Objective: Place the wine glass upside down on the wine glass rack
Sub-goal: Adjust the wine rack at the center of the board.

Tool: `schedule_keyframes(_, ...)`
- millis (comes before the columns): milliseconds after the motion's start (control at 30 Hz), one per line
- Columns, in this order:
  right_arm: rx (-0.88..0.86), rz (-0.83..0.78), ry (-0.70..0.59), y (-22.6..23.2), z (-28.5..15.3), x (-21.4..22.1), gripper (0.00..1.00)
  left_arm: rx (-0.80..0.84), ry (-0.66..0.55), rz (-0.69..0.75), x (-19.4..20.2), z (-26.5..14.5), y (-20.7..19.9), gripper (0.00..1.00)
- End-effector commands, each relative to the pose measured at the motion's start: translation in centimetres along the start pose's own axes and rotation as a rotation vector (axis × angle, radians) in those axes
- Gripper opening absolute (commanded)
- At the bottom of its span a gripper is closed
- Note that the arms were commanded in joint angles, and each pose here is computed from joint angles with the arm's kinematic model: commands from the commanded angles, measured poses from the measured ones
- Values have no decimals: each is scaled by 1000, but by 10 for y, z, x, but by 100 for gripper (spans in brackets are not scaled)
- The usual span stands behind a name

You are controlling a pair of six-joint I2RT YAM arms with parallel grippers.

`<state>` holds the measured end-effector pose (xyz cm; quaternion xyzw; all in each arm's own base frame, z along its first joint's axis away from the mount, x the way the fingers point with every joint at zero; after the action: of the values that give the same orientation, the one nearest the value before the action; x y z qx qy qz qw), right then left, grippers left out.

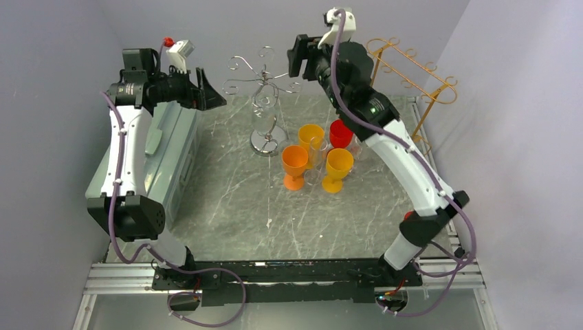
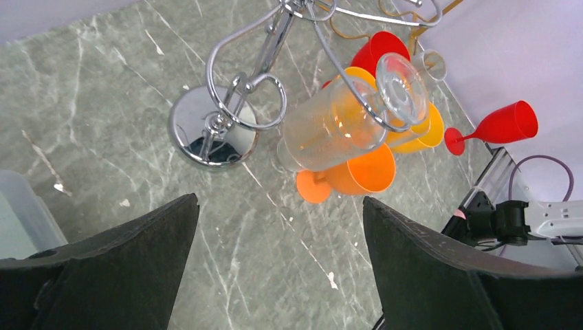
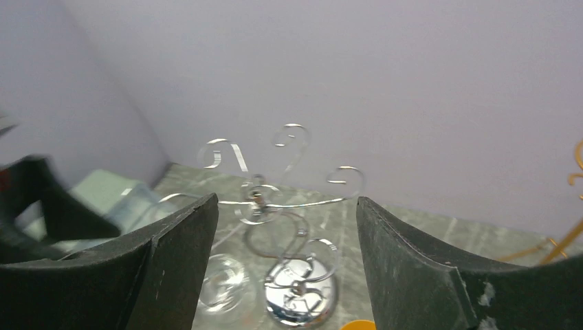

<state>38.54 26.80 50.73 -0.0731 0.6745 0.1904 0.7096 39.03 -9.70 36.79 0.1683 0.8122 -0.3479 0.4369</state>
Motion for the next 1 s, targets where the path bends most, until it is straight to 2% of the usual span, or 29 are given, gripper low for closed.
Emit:
schedule_keyframes(0, 116, -27, 171, -39, 29, 47, 75, 50, -43, -19, 5, -6, -20, 94)
schedule_keyframes(100, 117, 8, 192, -52, 45, 54, 75, 32, -60, 2, 3, -2, -23, 92)
schedule_keyframes(267, 95, 88, 243, -66, 57, 75, 72, 4, -5, 10, 7, 21, -24, 86)
schedule_keyframes(400, 50, 110, 288, -63, 55, 97, 68, -59, -25, 69, 4, 34, -15, 82)
schedule_keyframes(667, 5, 167, 320, -54, 45, 112, 59, -112, -41, 109, -4, 45, -3, 77)
schedule_keyframes(767, -6, 186, 340, -51, 44, 118, 53, -130, -46, 115, -6, 47, 0, 76)
schedule_keyframes(967, -34, 218, 360, -42, 37, 129, 30, -176, -64, 162, -13, 48, 11, 75)
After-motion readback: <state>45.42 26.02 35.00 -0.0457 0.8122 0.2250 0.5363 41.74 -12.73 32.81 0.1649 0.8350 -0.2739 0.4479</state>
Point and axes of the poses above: each gripper's point midway between its finger pads, its own z axis out along the fingers, its own y axis along the line the jaws close on, x = y × z, the point moved 1 cm from there along -z, back along the fingers, and after that the axes turned 2 degrees about -z, right-handed, at the moved point
